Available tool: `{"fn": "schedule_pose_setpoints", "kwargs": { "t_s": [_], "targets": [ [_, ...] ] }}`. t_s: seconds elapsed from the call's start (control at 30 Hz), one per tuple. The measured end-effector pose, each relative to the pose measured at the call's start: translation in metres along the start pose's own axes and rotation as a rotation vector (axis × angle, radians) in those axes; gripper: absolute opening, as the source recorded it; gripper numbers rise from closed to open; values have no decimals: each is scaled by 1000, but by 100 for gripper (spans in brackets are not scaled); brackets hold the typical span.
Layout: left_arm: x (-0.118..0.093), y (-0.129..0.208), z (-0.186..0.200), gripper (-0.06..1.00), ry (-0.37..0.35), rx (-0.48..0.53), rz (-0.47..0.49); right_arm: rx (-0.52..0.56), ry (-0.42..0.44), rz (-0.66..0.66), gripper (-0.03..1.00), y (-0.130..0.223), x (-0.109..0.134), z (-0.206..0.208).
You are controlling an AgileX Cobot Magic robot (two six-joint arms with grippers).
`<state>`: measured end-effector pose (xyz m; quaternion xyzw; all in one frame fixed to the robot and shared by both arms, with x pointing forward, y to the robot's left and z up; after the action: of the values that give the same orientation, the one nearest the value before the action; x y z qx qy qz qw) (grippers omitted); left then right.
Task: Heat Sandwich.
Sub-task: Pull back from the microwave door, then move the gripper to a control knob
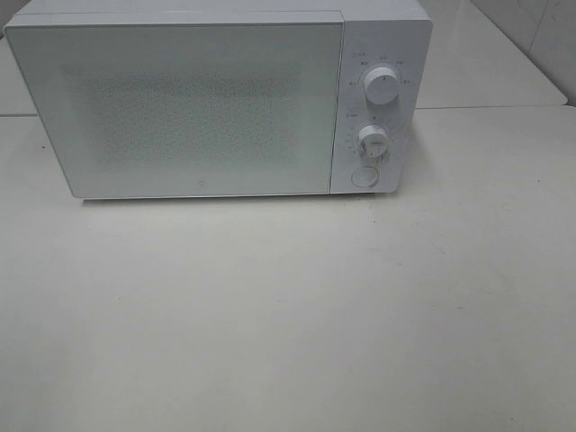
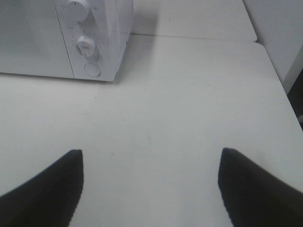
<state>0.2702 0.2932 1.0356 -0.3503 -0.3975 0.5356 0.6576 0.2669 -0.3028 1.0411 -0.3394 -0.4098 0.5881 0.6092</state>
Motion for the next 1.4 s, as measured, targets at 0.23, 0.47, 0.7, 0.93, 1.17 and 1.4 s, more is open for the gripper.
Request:
{"fn": "schedule_pose_setpoints", "kwargs": {
  "t_s": [0.23,0.47,0.7,0.93,1.17,1.4],
  "targets": [
    [0,0,0,99,0,0,0,-74,-13,0,76,-9,2,0],
    [0,0,0,99,0,0,0,-42,-12,-2,76,-15,4,-16],
    [0,0,0,99,0,0,0,27,-6,1,76,-27,8,-40],
    [0,0,0,99,0,0,0,105,-1,10,76,-38,12,-76],
    [0,0,0,99,0,0,0,179,4,17,76,-40,15,-106],
    [0,0,0,99,0,0,0,208,1,20,76,-42,18,-132]
  ]
}}
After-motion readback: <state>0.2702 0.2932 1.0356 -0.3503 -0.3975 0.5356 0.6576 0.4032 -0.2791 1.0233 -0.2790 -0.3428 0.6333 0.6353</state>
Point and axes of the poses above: a point on each arm's last joint axis where the gripper is mounted, z pointing back along that axis away from the gripper, x along the wrist's bending axis when the last joint is at zero, y = z × x, the point moved 4 cm from there along -z, pointing out along that axis toward the gripper, and after that the axes turned 8 degrees about -z, right-handed, at the moved point
